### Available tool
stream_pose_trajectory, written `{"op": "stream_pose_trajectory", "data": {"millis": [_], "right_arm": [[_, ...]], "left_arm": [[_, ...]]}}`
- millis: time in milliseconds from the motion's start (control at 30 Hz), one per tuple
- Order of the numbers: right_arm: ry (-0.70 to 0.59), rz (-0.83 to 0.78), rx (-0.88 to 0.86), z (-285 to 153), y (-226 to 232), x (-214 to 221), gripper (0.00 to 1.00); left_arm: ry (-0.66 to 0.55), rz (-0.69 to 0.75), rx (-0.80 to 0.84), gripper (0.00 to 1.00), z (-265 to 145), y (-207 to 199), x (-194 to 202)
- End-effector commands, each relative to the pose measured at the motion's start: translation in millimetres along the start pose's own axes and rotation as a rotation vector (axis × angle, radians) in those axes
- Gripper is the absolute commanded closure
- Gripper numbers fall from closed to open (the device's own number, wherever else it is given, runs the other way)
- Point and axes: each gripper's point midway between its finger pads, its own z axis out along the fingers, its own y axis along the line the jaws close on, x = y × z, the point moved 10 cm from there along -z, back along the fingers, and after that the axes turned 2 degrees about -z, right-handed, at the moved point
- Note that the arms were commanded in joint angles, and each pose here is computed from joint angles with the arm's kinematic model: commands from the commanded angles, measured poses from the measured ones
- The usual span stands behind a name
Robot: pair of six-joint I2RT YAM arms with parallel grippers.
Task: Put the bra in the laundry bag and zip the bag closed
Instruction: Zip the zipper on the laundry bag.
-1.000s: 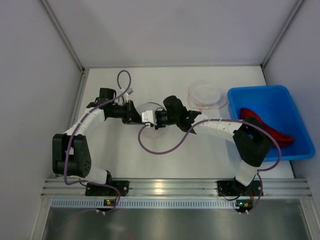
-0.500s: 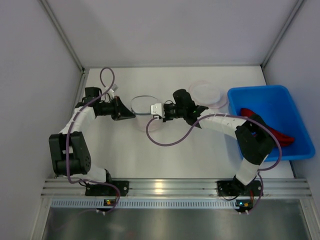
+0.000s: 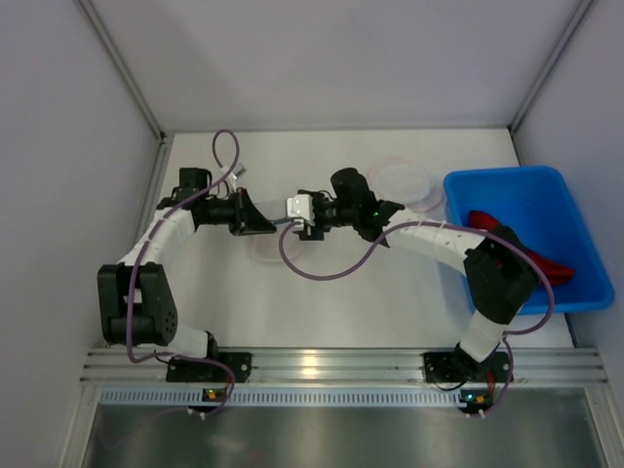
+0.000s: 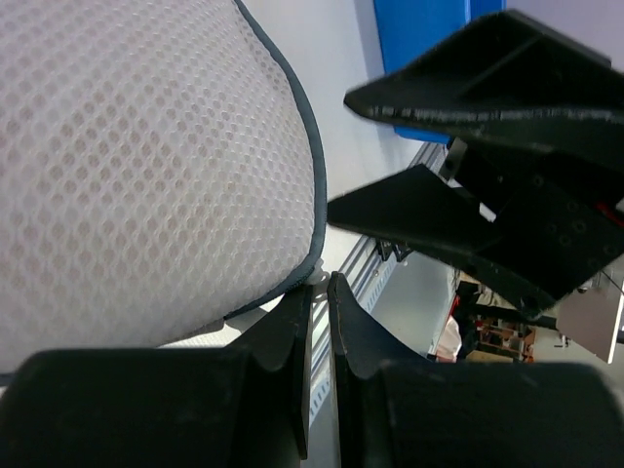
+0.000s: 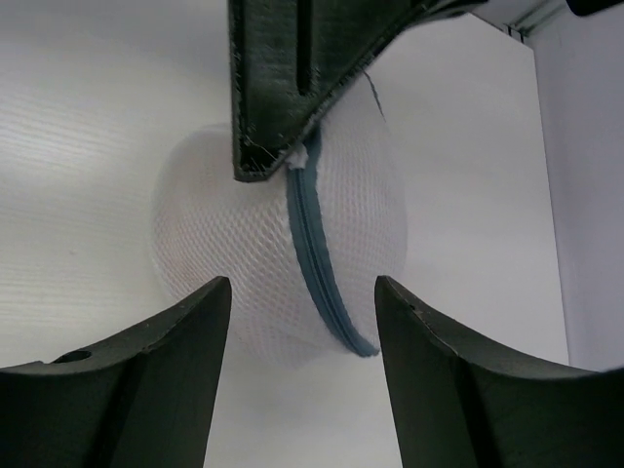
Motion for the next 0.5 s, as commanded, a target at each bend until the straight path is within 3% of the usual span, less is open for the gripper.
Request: {"op": "stream_pose_trajectory", "data": {"millis": [0,300,400,433,467], "right_arm": [[-0.118,-0.062,-0.003,6,-5,-36,0.39],[-0.138,-0.109,-0.006,29,-10,-42,0.42],[-0.120,-0.098,-0.004,38,-9,-40,0.58],[-0.117,-0.099,-0.003,39,-9,-39,0.75],[-0.107,-0.097,-0.002,39,-8,-36,0.84]], "left_arm": [[-0.021,0.052,0.045,1.00,-6,-14,-8],[0.013,0.052,0.057,1.00,2,-16,-2],[0.020,0.028,0.053,1.00,3,-14,-1],[0.022,0.015,0.049,1.00,4,-13,0],[0.022,0.003,0.044,1.00,4,-13,0]]}}
